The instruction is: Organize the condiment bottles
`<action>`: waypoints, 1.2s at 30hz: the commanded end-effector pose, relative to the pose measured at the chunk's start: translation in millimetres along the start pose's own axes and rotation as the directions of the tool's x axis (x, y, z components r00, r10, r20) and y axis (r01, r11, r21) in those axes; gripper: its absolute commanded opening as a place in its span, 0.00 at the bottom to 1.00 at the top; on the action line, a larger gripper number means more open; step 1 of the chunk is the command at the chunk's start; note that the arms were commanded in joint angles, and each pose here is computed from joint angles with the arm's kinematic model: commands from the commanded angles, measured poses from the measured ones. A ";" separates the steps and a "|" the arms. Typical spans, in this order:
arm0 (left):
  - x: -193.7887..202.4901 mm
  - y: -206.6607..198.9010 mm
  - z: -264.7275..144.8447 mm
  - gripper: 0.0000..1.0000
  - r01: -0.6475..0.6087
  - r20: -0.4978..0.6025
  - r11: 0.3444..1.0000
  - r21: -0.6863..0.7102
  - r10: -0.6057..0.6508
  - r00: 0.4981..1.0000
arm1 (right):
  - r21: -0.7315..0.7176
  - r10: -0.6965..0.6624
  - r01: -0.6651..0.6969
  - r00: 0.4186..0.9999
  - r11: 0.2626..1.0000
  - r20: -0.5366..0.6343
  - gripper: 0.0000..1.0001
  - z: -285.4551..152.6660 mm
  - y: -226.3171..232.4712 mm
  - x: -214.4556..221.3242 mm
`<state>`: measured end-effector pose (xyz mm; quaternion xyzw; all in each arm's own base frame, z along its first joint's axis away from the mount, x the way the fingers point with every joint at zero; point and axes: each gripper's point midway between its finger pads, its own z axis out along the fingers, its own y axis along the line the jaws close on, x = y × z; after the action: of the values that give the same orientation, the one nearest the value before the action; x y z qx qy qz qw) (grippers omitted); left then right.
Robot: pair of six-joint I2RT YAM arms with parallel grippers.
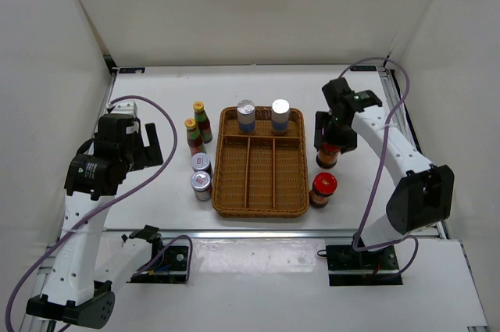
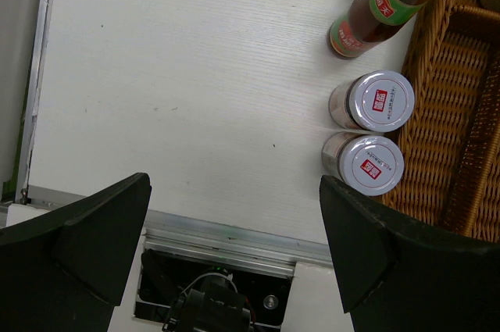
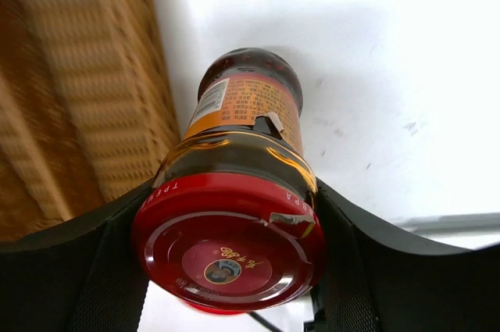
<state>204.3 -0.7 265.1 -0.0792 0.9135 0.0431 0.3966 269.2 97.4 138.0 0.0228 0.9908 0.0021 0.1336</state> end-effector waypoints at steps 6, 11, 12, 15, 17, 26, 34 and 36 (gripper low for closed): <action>2.4 2.3 1.1 1.00 -0.009 0.008 1.000 -0.009 0.009 1.000 | -0.055 -0.174 0.190 0.960 0.980 0.219 0.00 -74.0 44.2 -40.5; 4.4 3.5 -1.1 1.00 -0.007 0.017 1.000 -0.007 0.007 1.000 | -0.153 -0.285 0.325 0.929 0.933 0.237 0.00 -79.5 91.2 -30.8; 2.3 2.8 -0.8 1.00 -0.004 0.025 1.000 -0.005 0.004 1.000 | -0.176 -0.295 0.337 0.928 0.925 0.228 0.00 -75.4 99.9 -29.0; 2.3 2.8 -0.8 1.00 -0.004 0.025 1.000 -0.005 0.004 1.000 | -0.168 -0.315 0.347 0.930 0.923 0.190 0.00 -59.2 107.1 -28.1; 2.3 2.8 -0.8 1.00 -0.004 0.025 1.000 -0.005 0.004 1.000 | -0.166 -0.317 0.347 0.931 0.923 0.183 0.00 -47.0 110.5 -29.4; 4.5 9.1 2.7 1.00 0.019 0.042 0.999 -0.042 -0.017 0.999 | -0.192 -0.329 0.341 0.940 0.920 0.090 0.20 17.1 116.8 -23.6; 5.7 26.1 10.6 1.00 0.061 0.091 0.988 -0.144 -0.048 0.995 | -0.202 -0.310 0.311 0.950 0.929 0.039 0.67 26.3 112.3 -11.9; 7.1 29.2 12.5 1.00 0.097 0.105 0.981 -0.165 -0.081 0.991 | -0.214 -0.309 0.311 0.950 0.926 0.047 0.74 22.4 113.6 -11.9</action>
<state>201.0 18.3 246.6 -0.1172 0.9005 0.0861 0.4098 291.3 205.2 107.8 -0.1514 0.9788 0.0633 0.1224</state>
